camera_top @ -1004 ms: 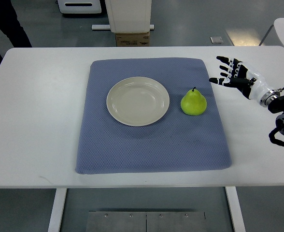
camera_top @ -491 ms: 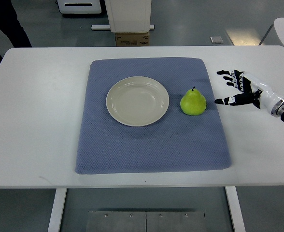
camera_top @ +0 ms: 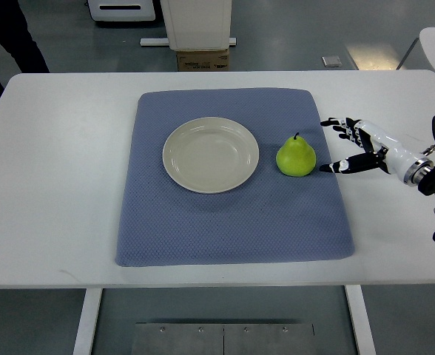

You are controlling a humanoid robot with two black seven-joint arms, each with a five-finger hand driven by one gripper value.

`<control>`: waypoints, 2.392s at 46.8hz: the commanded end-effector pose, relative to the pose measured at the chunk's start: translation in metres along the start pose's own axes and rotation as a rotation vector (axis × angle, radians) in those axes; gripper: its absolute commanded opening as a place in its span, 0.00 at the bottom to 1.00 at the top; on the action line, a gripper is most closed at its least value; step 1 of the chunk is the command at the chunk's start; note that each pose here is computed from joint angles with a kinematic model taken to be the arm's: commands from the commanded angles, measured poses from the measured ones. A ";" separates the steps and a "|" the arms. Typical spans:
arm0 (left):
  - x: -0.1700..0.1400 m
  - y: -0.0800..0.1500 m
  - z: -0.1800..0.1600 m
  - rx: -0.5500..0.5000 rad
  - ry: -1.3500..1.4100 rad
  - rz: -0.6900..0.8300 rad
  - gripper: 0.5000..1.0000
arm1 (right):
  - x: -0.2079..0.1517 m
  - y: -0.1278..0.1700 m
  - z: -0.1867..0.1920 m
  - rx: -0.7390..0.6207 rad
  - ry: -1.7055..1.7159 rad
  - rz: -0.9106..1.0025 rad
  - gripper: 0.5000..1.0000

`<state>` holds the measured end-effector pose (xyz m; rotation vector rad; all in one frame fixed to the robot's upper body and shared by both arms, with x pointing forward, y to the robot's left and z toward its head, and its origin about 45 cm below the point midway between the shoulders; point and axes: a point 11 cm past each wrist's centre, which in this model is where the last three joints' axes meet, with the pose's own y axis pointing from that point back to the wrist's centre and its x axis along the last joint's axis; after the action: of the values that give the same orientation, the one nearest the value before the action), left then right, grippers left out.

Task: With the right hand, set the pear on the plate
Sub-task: 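Bring the right hand around the pear's side farthest from the plate, then close the right hand's fingers around the pear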

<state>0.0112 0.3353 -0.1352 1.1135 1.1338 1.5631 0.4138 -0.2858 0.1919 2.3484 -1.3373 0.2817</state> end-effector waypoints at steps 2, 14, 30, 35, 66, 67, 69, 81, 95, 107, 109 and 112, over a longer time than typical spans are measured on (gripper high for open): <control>0.000 0.000 0.000 0.000 0.000 0.000 1.00 | -0.003 -0.002 -0.005 0.009 -0.001 -0.009 1.00; 0.000 0.000 -0.001 0.001 0.000 0.000 1.00 | -0.022 -0.016 -0.014 0.036 0.012 -0.024 1.00; 0.000 0.000 0.000 0.000 0.000 0.000 1.00 | -0.027 -0.022 -0.019 0.037 0.044 -0.032 1.00; 0.000 0.000 -0.001 0.001 0.000 0.000 1.00 | -0.030 -0.022 -0.018 0.036 0.044 -0.037 1.00; 0.000 0.000 0.000 0.000 0.000 0.001 1.00 | -0.039 -0.033 -0.008 -0.003 0.117 -0.021 1.00; 0.000 0.000 -0.001 0.001 0.000 0.000 1.00 | -0.040 -0.034 -0.008 -0.003 0.121 -0.023 1.00; 0.000 0.000 -0.001 0.001 0.000 0.000 1.00 | -0.042 -0.035 -0.009 -0.002 0.125 -0.029 1.00; 0.000 0.000 -0.001 0.001 0.000 0.000 1.00 | -0.045 -0.036 -0.009 -0.008 0.126 -0.033 0.93; 0.000 0.000 0.000 0.000 0.000 0.000 1.00 | -0.045 -0.038 -0.011 -0.018 0.150 -0.042 0.68; 0.000 0.000 -0.001 0.001 0.000 0.000 1.00 | -0.048 -0.040 -0.009 -0.024 0.211 -0.039 0.59; 0.000 0.000 0.000 0.000 0.000 0.000 1.00 | -0.050 -0.040 -0.009 -0.024 0.215 -0.041 0.57; 0.000 0.000 -0.001 0.001 0.000 0.000 1.00 | -0.051 -0.040 -0.009 -0.024 0.218 -0.037 0.52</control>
<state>0.0110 0.3354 -0.1352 1.1141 1.1341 1.5630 0.4224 -0.2249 0.1705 2.2488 -1.1838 0.4879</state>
